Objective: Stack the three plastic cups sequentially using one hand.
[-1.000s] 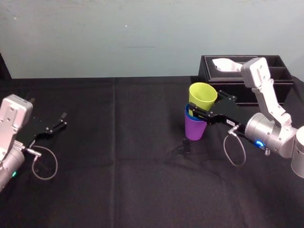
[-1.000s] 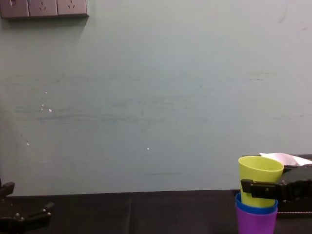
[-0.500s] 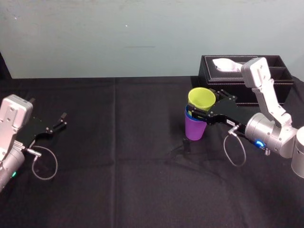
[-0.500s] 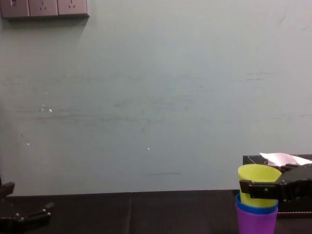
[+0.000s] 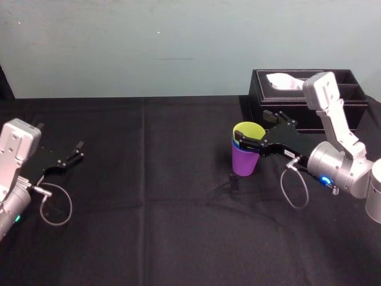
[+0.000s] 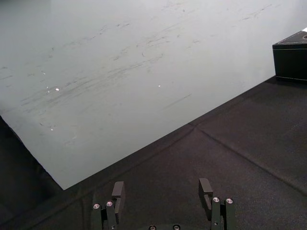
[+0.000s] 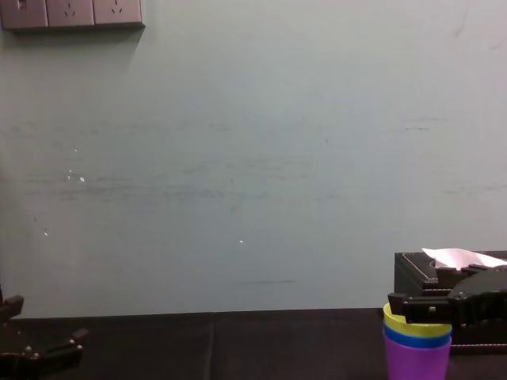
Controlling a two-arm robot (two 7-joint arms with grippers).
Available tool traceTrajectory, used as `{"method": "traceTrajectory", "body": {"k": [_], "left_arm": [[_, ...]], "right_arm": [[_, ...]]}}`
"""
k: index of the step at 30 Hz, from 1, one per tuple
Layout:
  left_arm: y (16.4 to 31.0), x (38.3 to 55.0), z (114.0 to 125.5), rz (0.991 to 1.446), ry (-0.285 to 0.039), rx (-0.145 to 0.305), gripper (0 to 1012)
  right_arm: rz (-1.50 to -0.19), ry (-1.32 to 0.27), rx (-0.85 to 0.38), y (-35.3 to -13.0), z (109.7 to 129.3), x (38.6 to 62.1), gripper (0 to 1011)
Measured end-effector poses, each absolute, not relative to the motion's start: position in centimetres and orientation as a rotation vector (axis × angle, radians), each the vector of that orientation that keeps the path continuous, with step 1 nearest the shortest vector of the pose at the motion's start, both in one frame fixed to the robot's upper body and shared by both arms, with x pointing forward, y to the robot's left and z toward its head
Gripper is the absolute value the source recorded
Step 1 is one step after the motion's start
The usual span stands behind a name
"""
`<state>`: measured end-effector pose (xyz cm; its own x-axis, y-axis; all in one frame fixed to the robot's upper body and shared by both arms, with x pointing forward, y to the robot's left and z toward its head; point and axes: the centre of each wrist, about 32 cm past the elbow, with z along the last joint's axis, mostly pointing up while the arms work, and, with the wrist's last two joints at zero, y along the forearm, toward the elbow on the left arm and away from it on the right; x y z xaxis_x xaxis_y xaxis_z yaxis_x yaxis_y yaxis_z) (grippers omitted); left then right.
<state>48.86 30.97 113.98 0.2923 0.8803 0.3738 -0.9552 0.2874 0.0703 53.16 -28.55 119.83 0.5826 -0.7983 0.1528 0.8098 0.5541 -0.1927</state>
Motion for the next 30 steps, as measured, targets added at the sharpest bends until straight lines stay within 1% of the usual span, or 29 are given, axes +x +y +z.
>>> {"method": "traceTrajectory", "body": {"k": [6,13,18,20,25,30], "left_arm": [[31.0,48.9,114.0,1.248,-0.285,0.305,1010],[31.0,48.9,114.0,1.248,-0.285,0.305,1010],[31.0,48.9,114.0,1.248,-0.285,0.304,1010],[31.0,48.9,114.0,1.248,-0.285,0.305,1010],[31.0,48.9,114.0,1.248,-0.285,0.304,1010],[31.0,48.9,114.0,1.248,-0.285,0.305,1010]], "right_arm": [[-0.950,-0.050,-0.253,-28.5,119.8,53.2,1002],[-0.989,-0.071,-0.233,-29.0,119.9,52.3,1002],[-1.058,-0.067,-0.209,-30.6,119.4,51.0,1002],[-1.066,-0.064,-0.203,-30.8,119.3,50.8,1003],[-1.132,-0.032,-0.168,-32.7,118.2,49.2,1003],[-1.172,-0.011,-0.155,-33.8,117.4,48.2,1003]]}}
